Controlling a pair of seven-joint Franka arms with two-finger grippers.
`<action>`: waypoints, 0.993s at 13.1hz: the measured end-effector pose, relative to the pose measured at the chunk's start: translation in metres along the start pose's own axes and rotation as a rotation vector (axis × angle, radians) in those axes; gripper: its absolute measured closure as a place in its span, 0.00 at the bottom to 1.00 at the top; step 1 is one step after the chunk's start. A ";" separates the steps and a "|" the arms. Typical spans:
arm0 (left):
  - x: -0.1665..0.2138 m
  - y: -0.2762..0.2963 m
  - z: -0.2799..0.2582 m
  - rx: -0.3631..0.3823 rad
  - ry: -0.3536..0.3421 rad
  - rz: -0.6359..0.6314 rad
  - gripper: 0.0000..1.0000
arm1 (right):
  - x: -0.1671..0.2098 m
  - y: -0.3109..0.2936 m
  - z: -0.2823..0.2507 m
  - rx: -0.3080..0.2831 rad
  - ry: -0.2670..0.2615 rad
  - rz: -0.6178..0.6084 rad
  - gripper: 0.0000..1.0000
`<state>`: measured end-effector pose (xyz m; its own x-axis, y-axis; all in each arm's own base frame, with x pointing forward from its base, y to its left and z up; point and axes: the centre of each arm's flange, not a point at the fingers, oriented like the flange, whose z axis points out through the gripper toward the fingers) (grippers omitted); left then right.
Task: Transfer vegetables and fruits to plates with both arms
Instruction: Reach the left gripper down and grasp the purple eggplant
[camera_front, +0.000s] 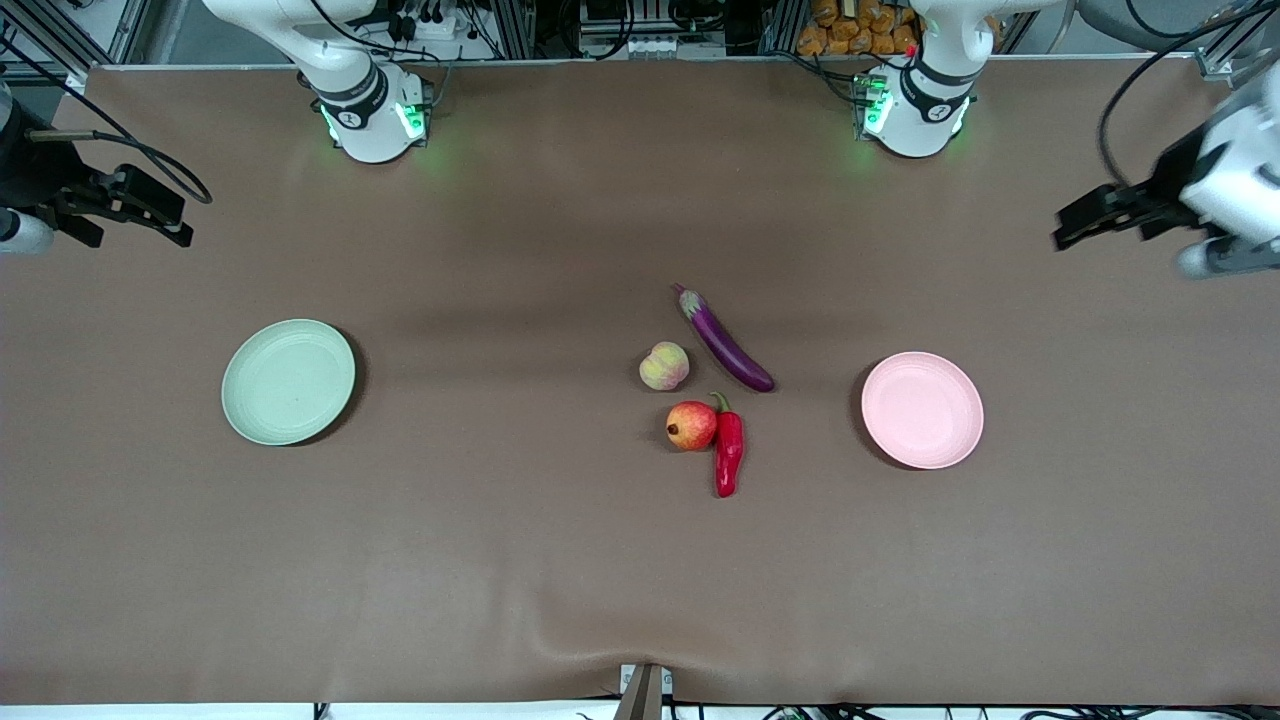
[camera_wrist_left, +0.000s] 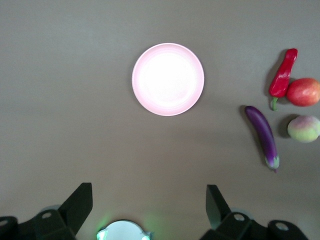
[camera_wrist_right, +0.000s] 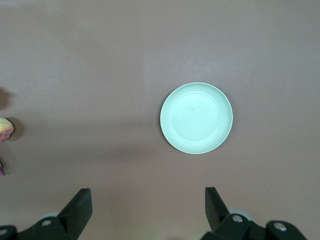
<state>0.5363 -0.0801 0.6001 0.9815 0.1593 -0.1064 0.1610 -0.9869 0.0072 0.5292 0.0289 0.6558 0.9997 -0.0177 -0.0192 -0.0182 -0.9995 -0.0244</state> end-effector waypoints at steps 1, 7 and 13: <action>0.000 0.019 0.016 0.002 0.002 -0.010 0.00 | 0.000 0.000 0.000 0.000 0.000 0.000 0.00; -0.008 0.123 0.113 -0.014 -0.014 -0.177 0.00 | 0.000 0.000 0.000 0.000 -0.001 0.001 0.00; -0.023 0.219 0.225 -0.040 -0.098 -0.364 0.00 | 0.002 0.002 0.004 0.000 -0.008 0.004 0.00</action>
<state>0.5257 -0.3056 0.3809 0.8450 0.4945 -0.2038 0.5033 -0.8641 -0.0098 0.5316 0.0271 0.6515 0.9994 -0.0213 -0.0275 -0.0220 -0.9995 -0.0240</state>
